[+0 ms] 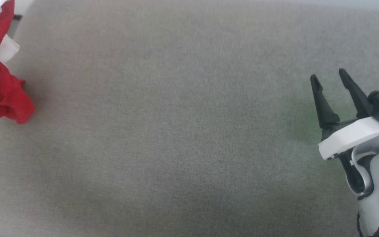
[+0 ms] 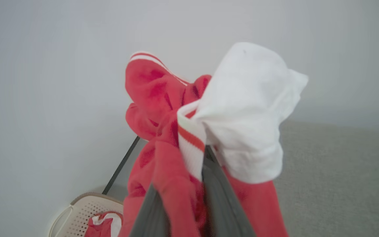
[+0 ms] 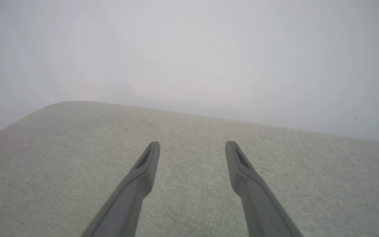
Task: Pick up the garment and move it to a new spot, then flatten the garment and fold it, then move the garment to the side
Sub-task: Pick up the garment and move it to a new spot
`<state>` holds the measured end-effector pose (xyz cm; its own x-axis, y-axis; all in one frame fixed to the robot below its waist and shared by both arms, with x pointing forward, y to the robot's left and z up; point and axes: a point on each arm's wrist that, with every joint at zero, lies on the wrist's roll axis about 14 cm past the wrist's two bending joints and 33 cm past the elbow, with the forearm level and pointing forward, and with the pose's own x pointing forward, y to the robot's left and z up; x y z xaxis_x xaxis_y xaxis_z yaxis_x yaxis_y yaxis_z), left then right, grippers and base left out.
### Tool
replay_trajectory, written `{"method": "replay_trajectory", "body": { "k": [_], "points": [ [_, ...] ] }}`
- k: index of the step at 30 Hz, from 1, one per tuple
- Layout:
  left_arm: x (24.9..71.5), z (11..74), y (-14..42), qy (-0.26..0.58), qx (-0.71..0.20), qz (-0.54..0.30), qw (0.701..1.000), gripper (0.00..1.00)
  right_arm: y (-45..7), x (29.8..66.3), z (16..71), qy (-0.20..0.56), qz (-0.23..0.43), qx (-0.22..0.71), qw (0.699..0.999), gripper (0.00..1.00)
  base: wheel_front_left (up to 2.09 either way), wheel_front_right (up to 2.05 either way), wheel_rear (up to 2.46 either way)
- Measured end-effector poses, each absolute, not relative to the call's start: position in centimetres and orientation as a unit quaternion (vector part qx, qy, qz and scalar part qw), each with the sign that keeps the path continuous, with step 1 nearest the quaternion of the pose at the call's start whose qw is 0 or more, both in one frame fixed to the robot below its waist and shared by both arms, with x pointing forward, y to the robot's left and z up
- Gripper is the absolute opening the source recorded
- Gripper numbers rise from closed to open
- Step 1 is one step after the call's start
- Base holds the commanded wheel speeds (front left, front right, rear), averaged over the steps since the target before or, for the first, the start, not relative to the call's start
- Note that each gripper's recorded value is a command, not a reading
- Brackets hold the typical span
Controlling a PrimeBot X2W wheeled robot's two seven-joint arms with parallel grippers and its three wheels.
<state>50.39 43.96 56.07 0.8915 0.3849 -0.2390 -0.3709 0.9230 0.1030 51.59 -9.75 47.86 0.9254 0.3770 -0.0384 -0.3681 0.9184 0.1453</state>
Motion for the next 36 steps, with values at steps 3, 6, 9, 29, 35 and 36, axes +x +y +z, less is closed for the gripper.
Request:
{"method": "replay_trajectory", "body": {
  "k": [3, 6, 9, 29, 35, 36],
  "points": [
    [50.0, 59.4, 43.8, 0.106, 0.048, 0.183, 0.976, 0.00, -9.7, 50.9, 49.1, 0.020, 0.188, 0.073, 0.979, 1.00, 0.00, 0.00, 0.00],
    [49.6, 62.9, 43.3, 0.080, 0.068, 0.170, 0.980, 0.00, -9.8, 50.3, 50.4, 0.005, 0.186, 0.075, 0.980, 1.00, 0.00, 0.00, 0.00],
    [49.2, 65.9, 42.3, 0.058, 0.081, 0.157, 0.983, 0.00, -10.0, 49.6, 51.6, -0.008, 0.181, 0.079, 0.980, 1.00, 0.00, 0.00, 0.00],
    [49.8, 67.6, 20.5, 0.054, 0.111, -0.074, 0.990, 0.00, -21.8, 44.9, 55.0, -0.057, 0.030, 0.067, 0.996, 1.00, 0.00, 0.00, 0.00],
    [51.0, 65.1, 12.9, 0.076, 0.109, -0.163, 0.978, 0.00, -25.6, 42.7, 54.9, -0.060, -0.025, 0.066, 0.996, 1.00, 0.00, 0.00, 0.00],
    [51.1, 64.3, 11.6, 0.085, 0.111, -0.177, 0.974, 0.00, -26.2, 42.3, 54.8, -0.059, -0.035, 0.066, 0.995, 1.00, 0.00, 0.00, 0.00]
  ]
}}
